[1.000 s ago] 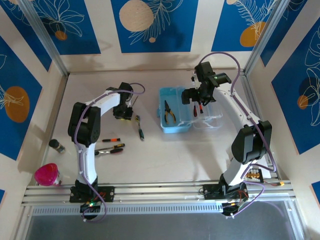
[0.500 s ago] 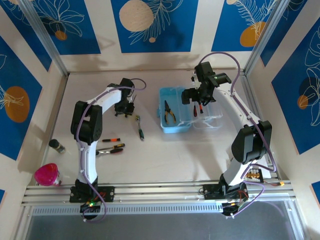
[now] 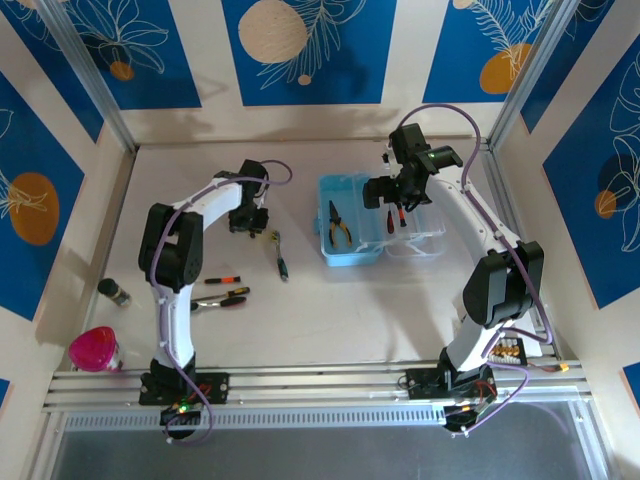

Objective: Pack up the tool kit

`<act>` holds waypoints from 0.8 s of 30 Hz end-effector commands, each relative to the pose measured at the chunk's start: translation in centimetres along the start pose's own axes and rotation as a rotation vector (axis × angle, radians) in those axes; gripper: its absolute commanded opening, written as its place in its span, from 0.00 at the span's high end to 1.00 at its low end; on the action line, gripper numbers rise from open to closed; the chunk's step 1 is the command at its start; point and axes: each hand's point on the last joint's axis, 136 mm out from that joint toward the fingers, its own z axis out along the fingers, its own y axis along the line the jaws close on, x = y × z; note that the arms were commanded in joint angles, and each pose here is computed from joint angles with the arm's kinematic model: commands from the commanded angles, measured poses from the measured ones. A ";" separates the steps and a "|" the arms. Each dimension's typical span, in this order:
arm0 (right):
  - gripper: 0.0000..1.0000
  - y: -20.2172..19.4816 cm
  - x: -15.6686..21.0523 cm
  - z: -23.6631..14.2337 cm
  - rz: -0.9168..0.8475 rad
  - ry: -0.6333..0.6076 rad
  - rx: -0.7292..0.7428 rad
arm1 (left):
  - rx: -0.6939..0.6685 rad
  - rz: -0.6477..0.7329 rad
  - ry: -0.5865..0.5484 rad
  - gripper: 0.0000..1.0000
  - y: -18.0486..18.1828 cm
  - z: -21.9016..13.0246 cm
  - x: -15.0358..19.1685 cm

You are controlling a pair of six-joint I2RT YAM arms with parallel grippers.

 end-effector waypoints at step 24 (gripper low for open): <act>0.00 9.4 -3.6 -9.0 0.125 -0.228 -0.617 | 0.869 0.072 -0.273 1.00 -15.7 -20.9 -2.1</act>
